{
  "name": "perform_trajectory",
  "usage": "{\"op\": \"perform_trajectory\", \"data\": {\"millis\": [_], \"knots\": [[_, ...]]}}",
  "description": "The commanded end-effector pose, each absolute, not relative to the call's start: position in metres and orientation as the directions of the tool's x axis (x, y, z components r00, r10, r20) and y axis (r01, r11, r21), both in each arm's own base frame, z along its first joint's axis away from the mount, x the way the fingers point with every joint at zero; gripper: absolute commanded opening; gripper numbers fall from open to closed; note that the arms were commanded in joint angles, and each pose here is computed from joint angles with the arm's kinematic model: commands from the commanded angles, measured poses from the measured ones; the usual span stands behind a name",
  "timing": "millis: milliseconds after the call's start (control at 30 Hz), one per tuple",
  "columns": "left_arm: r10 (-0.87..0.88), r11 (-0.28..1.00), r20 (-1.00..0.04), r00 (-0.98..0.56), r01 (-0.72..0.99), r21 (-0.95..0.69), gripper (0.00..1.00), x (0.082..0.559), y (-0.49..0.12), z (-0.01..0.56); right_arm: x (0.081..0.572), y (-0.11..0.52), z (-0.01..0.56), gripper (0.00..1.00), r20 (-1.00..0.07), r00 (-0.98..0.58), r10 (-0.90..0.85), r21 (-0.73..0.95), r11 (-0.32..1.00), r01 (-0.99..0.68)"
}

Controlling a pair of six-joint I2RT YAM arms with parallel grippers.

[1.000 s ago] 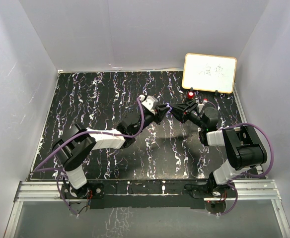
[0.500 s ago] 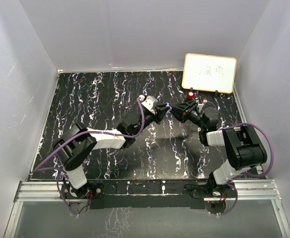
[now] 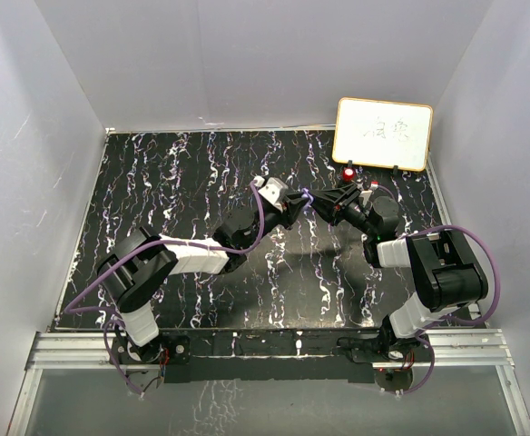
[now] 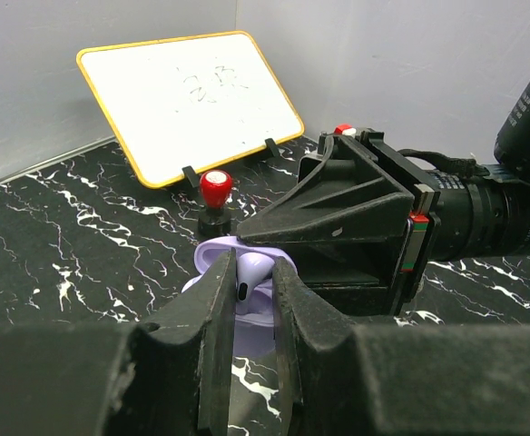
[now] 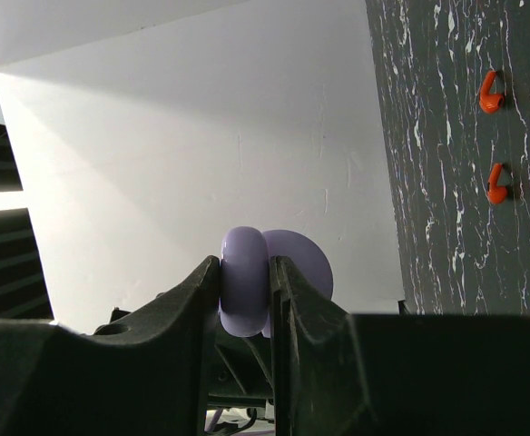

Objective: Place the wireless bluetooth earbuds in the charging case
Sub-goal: Place the earbud in the charging case.

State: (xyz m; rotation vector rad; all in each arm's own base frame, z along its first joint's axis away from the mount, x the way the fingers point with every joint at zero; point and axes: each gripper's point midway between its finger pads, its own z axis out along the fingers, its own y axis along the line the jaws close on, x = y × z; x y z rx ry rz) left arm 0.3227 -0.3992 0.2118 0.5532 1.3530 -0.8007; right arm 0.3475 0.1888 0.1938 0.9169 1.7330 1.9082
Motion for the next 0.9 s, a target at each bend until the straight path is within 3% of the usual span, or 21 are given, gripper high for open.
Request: {"op": "perform_trajectory", "data": {"millis": [0,433,867], "knots": [[-0.222,0.618,-0.973,0.068,0.781,-0.086,0.0,0.3174,-0.3973,0.2311,0.3459,0.1879,0.2156,0.0,0.145,-0.713,0.686,0.985,-0.167,0.039],[-0.208,0.618,-0.976,0.058,0.781,-0.085,0.0,0.3164,-0.3963,0.2281,0.3462,0.1874,0.2162,0.0,0.143,-0.711,0.688,0.985,-0.168,0.036],[-0.201,0.617,-0.978,0.057,0.783,-0.081,0.21,0.3155,-0.3959,0.2282,0.3462,0.1877,0.2154,0.0,0.145,-0.711,0.688,0.985,-0.169,0.038]]}}
